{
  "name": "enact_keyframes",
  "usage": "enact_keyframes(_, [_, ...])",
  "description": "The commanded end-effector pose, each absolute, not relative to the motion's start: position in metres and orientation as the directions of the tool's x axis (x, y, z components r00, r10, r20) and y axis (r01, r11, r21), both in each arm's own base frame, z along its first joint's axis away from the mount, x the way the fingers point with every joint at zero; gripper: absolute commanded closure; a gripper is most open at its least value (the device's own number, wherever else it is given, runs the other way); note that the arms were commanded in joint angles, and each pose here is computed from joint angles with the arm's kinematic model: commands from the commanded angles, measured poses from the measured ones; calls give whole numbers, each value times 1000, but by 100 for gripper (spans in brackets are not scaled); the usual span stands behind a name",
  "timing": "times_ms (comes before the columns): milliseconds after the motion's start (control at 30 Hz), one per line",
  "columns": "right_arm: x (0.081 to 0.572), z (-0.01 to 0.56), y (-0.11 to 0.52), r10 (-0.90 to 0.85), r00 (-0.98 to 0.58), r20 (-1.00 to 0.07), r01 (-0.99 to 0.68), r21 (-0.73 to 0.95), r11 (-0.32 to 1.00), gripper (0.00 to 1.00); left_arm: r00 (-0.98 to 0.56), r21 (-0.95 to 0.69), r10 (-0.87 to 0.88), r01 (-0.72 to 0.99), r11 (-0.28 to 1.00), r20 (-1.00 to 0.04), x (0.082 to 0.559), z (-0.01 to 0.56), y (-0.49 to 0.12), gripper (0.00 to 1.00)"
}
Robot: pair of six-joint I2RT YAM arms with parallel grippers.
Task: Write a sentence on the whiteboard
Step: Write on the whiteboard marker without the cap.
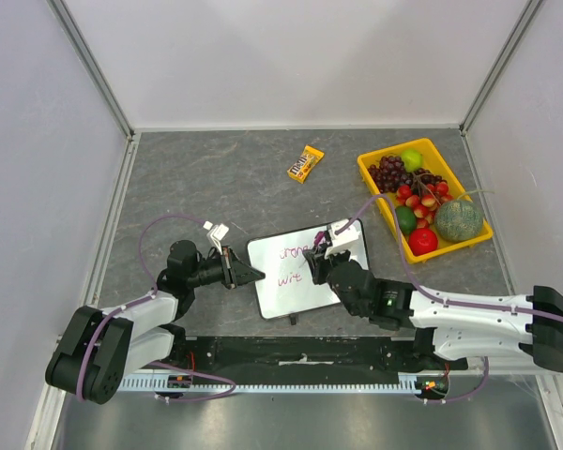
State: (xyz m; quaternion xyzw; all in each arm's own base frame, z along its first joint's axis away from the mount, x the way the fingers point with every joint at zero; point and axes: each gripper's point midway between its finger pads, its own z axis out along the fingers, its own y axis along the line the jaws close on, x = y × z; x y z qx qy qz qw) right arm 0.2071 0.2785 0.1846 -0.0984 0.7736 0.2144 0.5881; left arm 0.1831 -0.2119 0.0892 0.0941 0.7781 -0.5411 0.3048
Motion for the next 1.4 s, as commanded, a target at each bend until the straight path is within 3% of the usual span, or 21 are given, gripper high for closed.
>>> enact_keyframes(0, [217,202,279,156,-261,-953,-371,248,895,100,-801,-771,-190,437,463,-568,186,71,-204,98])
enact_keyframes(867, [205,142,265,100,-361,-927,-365,239,900,100,-801,-770,-190,436,465,-568,186,71,-204,98])
enact_keyframes(1367, [202,135,267,108,-378,-920,-377,259,889,100,-802,-771,-190,435,465,-567,186,71,-204,98])
